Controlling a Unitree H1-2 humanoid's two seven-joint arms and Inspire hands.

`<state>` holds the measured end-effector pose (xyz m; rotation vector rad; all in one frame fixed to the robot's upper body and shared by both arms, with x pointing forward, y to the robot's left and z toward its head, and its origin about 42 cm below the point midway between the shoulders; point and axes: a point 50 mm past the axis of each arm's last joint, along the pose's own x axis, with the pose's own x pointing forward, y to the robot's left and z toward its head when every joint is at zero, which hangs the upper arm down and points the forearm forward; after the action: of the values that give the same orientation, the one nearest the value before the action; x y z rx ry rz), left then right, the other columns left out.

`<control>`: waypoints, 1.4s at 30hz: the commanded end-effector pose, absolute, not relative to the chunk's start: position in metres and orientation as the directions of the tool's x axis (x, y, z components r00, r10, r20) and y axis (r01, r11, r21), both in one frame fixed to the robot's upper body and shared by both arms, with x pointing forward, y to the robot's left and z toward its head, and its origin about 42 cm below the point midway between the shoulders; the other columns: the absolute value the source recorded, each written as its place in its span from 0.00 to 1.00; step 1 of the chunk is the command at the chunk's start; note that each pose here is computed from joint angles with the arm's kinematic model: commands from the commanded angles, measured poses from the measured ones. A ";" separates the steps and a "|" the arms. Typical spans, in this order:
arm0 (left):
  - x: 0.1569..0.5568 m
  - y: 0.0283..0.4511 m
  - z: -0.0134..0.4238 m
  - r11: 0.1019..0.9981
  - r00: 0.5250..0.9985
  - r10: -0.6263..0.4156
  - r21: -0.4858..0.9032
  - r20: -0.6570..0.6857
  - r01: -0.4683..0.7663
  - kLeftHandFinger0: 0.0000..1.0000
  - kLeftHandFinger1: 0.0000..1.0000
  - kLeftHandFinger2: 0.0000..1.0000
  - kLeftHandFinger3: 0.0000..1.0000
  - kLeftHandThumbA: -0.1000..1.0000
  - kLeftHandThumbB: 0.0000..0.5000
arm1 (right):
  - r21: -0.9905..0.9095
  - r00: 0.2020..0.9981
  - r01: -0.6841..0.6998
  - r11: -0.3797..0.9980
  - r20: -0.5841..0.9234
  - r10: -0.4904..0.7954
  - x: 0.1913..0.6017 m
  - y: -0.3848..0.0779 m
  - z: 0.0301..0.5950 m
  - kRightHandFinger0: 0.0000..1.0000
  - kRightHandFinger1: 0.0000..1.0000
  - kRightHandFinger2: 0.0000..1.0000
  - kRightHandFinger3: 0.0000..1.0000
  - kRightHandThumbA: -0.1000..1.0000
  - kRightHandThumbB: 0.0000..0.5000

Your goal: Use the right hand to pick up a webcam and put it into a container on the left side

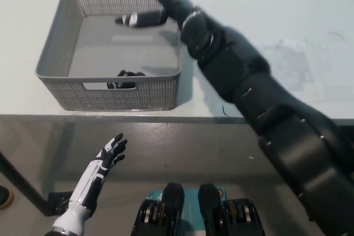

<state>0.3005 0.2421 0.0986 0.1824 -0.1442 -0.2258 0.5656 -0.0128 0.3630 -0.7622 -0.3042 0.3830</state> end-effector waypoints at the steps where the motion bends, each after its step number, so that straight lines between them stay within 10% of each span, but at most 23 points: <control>1: 0.307 0.245 0.112 0.947 0.951 -0.266 0.228 0.157 0.227 1.00 1.00 1.00 1.00 1.00 0.50 | -0.607 0.786 -0.177 0.775 0.386 0.482 0.562 -0.024 0.456 1.00 1.00 1.00 1.00 1.00 0.84; 16: 0.305 0.249 0.112 0.942 0.949 -0.275 0.241 0.152 0.234 1.00 1.00 1.00 1.00 1.00 0.45 | -0.300 0.607 -0.094 0.949 0.738 0.294 0.461 -0.160 0.519 1.00 1.00 1.00 1.00 1.00 0.85; 21: 0.307 0.251 0.113 0.944 0.951 -0.268 0.237 0.153 0.227 1.00 1.00 1.00 1.00 1.00 0.40 | -0.214 0.580 -0.111 0.970 0.779 0.238 0.412 -0.204 0.468 1.00 1.00 1.00 1.00 1.00 0.64; 30: 0.309 0.250 0.115 0.946 0.953 -0.263 0.233 0.148 0.225 1.00 1.00 1.00 1.00 1.00 0.35 | -0.129 0.687 -0.132 0.983 0.703 0.185 0.339 -0.239 0.344 1.00 1.00 1.00 1.00 1.00 0.77; 42: 0.310 0.252 0.116 0.947 0.952 -0.265 0.229 0.156 0.226 1.00 1.00 1.00 1.00 1.00 0.33 | -0.014 0.886 -0.260 0.966 0.394 0.244 0.292 -0.271 0.206 1.00 1.00 1.00 1.00 1.00 0.61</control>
<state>0.3009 0.2438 0.0936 0.1808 -0.1042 -0.2241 0.3166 -0.2639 0.1973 -0.1574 -0.3049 0.1052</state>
